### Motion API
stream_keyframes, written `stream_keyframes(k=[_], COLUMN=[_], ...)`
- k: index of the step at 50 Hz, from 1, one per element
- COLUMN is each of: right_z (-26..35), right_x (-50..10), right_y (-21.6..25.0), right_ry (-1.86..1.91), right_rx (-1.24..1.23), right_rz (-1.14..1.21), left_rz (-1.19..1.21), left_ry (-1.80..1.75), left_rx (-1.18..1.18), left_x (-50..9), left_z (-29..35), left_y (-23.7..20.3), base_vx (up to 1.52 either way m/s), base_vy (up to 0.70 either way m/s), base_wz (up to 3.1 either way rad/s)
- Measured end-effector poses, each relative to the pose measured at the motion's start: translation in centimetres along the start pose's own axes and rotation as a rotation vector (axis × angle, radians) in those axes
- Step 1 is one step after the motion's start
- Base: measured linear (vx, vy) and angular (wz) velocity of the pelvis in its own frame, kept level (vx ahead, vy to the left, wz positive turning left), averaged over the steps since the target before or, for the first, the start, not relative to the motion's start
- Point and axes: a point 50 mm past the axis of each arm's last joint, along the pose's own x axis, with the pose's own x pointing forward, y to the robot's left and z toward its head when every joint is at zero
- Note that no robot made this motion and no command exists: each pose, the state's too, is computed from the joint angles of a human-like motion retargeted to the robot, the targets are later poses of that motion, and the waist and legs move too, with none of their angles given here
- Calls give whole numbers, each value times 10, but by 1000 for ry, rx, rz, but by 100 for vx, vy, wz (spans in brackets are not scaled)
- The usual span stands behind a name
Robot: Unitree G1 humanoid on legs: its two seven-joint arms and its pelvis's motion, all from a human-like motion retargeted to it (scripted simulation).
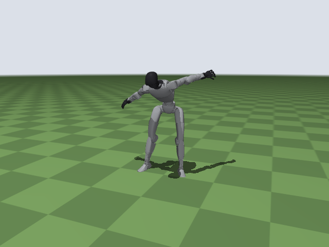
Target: In place motions
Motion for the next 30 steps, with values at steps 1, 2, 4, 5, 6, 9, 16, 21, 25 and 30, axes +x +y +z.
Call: stream_keyframes(k=[1,2,4,5,6,9,16,21,25,30], right_z=[3,5,9,10,11,19,57,113,169,221], right_x=[1,2,3,4,4,4,3,-6,-22,-61], right_y=[-7,-15,-29,-35,-41,-52,-20,6,20,82], right_ry=[-9,-17,-30,-34,-34,-52,-99,-173,-285,-465], right_rx=[-6,-7,13,29,55,131,354,353,318,332], right_rz=[-23,-45,-81,-99,-117,-158,-106,104,200,418], left_rz=[-12,-26,-56,-62,-76,-87,-184,-250,-382,-222], left_ry=[77,146,237,270,293,378,229,-129,-486,-654], left_rx=[-5,-17,-70,-101,-123,-169,-392,-205,226,730], left_x=[-2,-5,-12,-15,-18,-26,-18,-19,-46,-62], left_z=[-22,-42,-72,-85,-92,-110,-50,72,163,205], left_y=[1,1,0,0,0,-7,-39,-63,-86,-88], base_vx=[-16,-19,-19,-15,-13,-16,-1,30,39,25], base_vy=[2,12,15,10,12,-9,-52,-82,-46,-2], base_wz=[172,181,177,169,166,144,71,51,3,18])
